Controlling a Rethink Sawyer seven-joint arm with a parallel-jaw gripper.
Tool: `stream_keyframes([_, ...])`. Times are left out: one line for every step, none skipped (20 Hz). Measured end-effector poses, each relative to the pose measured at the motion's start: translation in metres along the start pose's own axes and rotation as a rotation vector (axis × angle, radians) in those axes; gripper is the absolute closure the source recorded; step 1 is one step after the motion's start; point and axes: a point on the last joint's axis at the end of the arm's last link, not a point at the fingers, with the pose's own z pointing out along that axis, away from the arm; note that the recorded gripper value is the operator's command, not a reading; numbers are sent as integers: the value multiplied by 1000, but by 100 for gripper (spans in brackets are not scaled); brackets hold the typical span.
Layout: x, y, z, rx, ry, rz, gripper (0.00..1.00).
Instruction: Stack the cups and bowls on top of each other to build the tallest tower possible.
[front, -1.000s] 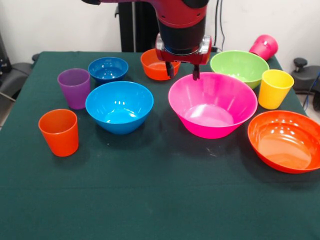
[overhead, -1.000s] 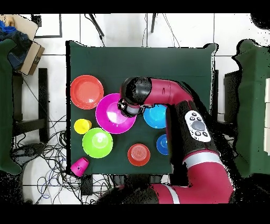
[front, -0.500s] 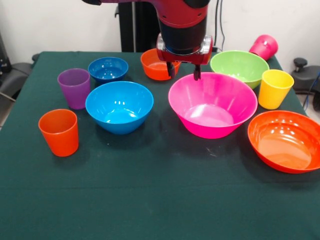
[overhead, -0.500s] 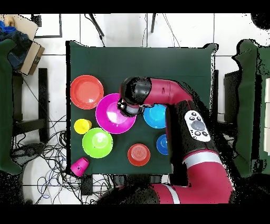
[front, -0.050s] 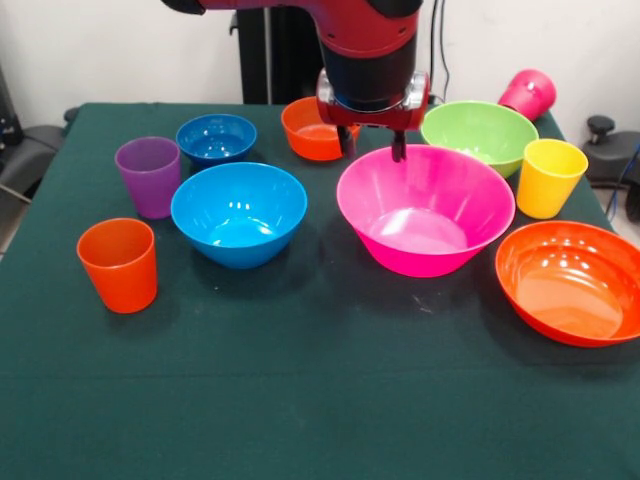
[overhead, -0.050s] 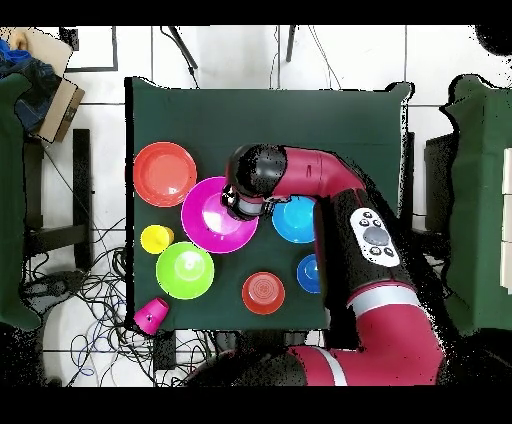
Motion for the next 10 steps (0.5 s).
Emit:
stream_keyframes([0, 0, 1, -4, 3, 0, 0])
stream_keyframes([-1, -1, 3, -6, 5, 1, 0])
stream_keyframes([-1, -1, 4, -8, 8, 1, 0])
stream_keyframes([-1, -1, 5, -10, 10, 1, 0])
stream_keyframes([-1, -2, 7, -12, 13, 2, 0])
stream_keyframes([-1, -2, 9, -15, 17, 3, 0])
stream_keyframes([-1, -3, 13, -18, 25, 4, 0])
stream_keyframes([-1, -3, 15, -19, 27, 5, 0])
stream_keyframes([-1, -3, 17, -20, 32, 5, 0])
stream_keyframes([0, -3, 20, -21, 37, 4, 0])
